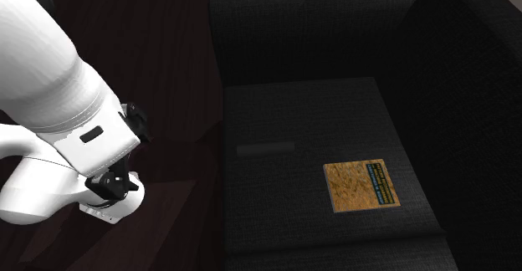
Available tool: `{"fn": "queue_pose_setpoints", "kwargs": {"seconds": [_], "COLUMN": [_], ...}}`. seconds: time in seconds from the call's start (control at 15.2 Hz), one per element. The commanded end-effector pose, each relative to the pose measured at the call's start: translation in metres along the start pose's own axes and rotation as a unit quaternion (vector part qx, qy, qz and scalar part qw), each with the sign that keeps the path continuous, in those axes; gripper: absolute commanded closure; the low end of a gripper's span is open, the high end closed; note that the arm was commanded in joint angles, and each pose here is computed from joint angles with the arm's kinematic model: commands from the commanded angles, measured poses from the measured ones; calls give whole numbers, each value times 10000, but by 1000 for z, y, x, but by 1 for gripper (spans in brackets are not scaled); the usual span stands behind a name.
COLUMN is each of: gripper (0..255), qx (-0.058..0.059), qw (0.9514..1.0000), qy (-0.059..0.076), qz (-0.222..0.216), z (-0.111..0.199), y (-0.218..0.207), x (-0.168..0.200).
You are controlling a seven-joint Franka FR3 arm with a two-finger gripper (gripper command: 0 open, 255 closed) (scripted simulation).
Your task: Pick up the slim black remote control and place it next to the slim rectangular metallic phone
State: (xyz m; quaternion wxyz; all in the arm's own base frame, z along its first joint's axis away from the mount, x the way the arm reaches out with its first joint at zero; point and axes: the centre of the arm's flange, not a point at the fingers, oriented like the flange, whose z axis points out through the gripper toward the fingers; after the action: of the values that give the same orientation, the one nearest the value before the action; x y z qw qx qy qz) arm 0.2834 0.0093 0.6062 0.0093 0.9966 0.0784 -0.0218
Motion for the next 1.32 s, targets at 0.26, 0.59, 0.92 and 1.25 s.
{"fn": "queue_pose_setpoints", "kwargs": {"seconds": [0.26, 0.59, 0.92, 1.25], "gripper": [0, 0, 0, 0], "qx": [62, 140, 217, 294], "qw": [10000, 9999, 9997, 9994], "qy": [34, 76, 118, 160], "qz": [-3, -7, -10, -14], "z": [35, 79, 122, 164], "y": [-19, -44, -69, -95], "x": [32, 73, 113, 155]}}
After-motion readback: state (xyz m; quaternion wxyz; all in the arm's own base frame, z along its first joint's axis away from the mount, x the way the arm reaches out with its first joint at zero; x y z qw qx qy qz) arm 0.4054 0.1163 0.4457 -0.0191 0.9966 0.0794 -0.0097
